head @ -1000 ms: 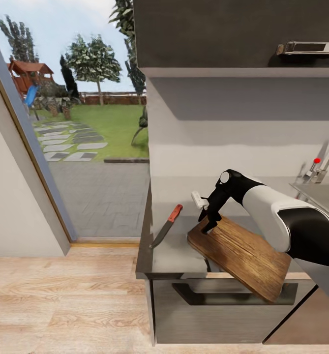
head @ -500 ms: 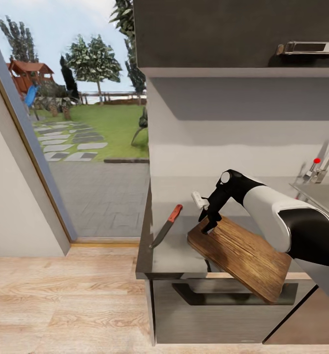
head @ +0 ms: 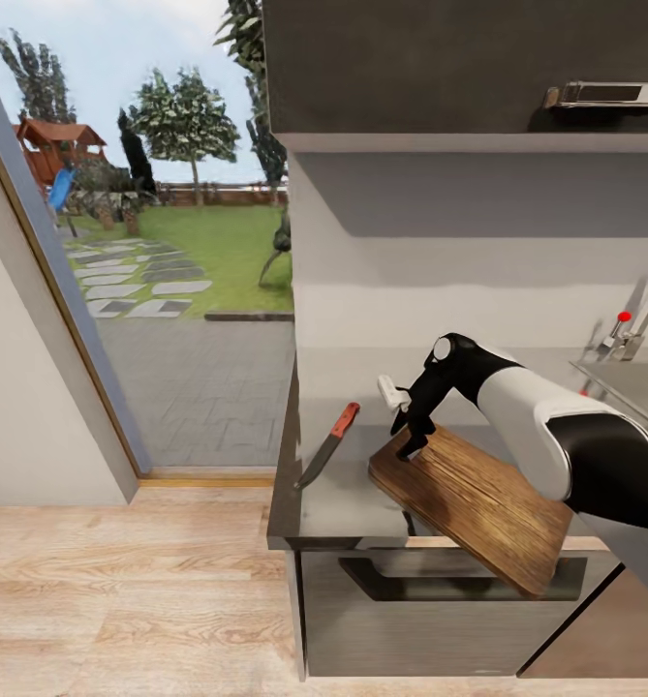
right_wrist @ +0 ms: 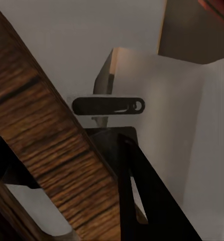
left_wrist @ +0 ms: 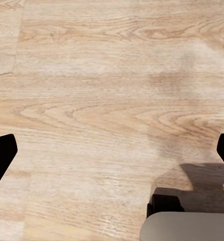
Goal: In the kitchen, take the Vidalia onion out of the sink, dice it on the chopping board with the paring knife, put the diced onion into the bowl on the countertop, then place both the paring knife and the chopping board into the sink.
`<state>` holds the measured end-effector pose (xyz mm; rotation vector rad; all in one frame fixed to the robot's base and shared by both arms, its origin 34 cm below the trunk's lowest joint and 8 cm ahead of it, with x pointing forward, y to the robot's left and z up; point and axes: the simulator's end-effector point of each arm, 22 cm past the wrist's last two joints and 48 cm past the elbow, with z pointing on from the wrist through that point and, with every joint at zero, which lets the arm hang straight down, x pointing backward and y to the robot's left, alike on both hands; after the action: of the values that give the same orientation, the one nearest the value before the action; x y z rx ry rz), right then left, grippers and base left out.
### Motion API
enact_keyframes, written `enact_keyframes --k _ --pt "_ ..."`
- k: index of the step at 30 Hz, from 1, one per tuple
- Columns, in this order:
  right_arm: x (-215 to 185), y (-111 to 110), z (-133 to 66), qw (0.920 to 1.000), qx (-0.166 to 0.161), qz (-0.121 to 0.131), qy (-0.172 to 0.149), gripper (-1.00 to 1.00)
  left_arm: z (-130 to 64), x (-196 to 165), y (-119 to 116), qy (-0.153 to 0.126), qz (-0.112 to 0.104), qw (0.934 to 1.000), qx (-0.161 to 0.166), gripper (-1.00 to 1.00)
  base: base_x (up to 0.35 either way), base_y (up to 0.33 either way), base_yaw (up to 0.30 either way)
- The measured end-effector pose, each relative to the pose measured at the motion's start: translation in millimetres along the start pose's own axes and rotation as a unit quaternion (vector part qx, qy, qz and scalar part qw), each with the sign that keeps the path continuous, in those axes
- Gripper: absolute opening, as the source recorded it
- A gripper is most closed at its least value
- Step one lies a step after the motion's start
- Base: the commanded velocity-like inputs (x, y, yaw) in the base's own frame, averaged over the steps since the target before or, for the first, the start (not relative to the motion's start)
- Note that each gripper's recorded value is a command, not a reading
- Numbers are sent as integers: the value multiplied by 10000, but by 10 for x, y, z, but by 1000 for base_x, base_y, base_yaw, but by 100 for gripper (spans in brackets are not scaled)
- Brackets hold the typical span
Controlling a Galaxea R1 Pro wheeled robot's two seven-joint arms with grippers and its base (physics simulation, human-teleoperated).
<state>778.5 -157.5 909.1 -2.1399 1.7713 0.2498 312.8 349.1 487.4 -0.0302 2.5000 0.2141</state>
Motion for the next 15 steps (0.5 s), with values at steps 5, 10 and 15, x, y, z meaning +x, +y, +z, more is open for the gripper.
enact_keyframes --k 5,10,15 --pt "2 1 -1 10000 3 20 -7 -100 0 1 0 3 0 10000 0 100 0 0 0" --pt "16 19 2 9999 -31 169 6 -100 -1 5 -12 8 5 10000 11 100 0 0 0" --pt "16 -178 -189 9979 303 535 206 -100 -1 7 -16 11 6 10000 14 100 0 0 0"
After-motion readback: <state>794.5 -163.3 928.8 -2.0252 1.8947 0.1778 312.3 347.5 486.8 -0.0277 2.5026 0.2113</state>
